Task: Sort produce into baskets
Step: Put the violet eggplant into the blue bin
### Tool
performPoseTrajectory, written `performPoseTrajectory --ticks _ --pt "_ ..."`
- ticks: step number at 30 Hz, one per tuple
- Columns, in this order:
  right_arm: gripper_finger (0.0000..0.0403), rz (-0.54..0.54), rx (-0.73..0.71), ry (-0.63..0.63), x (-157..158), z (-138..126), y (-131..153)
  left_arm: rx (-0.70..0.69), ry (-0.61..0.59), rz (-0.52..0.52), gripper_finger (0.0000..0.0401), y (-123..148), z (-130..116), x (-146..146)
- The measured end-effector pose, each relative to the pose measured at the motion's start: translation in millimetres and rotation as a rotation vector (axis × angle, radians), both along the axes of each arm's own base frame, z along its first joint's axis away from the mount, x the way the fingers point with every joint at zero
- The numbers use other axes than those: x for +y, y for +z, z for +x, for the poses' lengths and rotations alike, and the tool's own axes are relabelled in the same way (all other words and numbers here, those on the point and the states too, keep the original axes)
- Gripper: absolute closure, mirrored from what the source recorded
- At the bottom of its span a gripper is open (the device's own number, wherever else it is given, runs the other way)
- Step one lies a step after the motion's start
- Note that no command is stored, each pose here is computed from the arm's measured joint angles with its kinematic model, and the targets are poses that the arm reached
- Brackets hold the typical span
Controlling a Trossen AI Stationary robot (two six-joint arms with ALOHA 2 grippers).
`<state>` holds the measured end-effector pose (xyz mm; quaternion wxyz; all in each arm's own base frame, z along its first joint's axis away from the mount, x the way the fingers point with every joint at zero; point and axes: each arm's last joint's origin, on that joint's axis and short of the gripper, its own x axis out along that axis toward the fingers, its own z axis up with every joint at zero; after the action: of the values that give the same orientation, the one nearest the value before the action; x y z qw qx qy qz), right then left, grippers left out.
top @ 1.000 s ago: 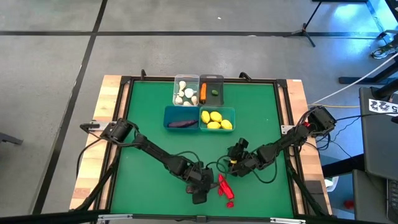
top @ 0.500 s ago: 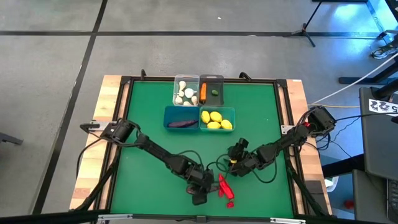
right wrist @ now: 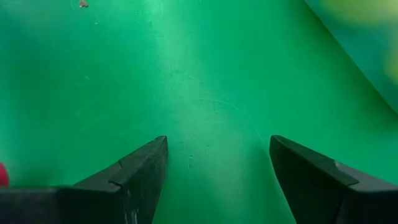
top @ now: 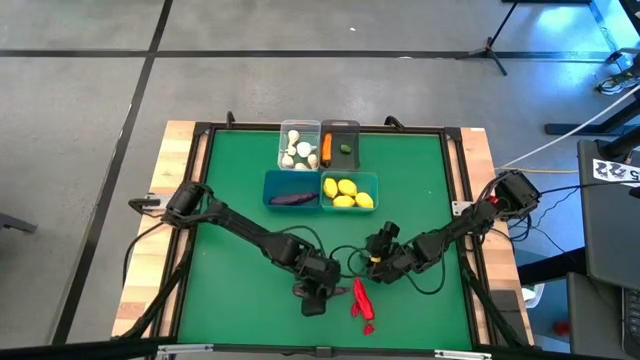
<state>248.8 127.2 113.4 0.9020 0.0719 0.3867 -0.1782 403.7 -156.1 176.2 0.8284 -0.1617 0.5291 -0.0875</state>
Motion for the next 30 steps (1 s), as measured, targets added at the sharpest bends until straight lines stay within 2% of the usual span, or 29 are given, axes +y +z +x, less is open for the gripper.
performPoseTrajectory --ticks 4,10,20,26,30 --pt "0.0123 -0.005 -0.003 -0.003 0 0 0 0.041 -0.029 0.066 0.0258 18 -11 17" --pt "0.0123 -0.005 -0.003 -0.004 0 0 0 0.1 -0.035 0.26 0.0258 46 -30 51" --pt "0.0123 -0.005 -0.004 -0.004 0 0 0 0.164 0.018 0.522 0.0247 84 -53 129" --pt "0.0123 -0.005 -0.003 -0.004 0 0 0 0.22 0.034 0.566 0.0245 81 -64 184" --pt "0.0123 -0.006 -0.003 -0.004 0 0 0 0.281 0.064 0.572 0.0246 66 -77 221"
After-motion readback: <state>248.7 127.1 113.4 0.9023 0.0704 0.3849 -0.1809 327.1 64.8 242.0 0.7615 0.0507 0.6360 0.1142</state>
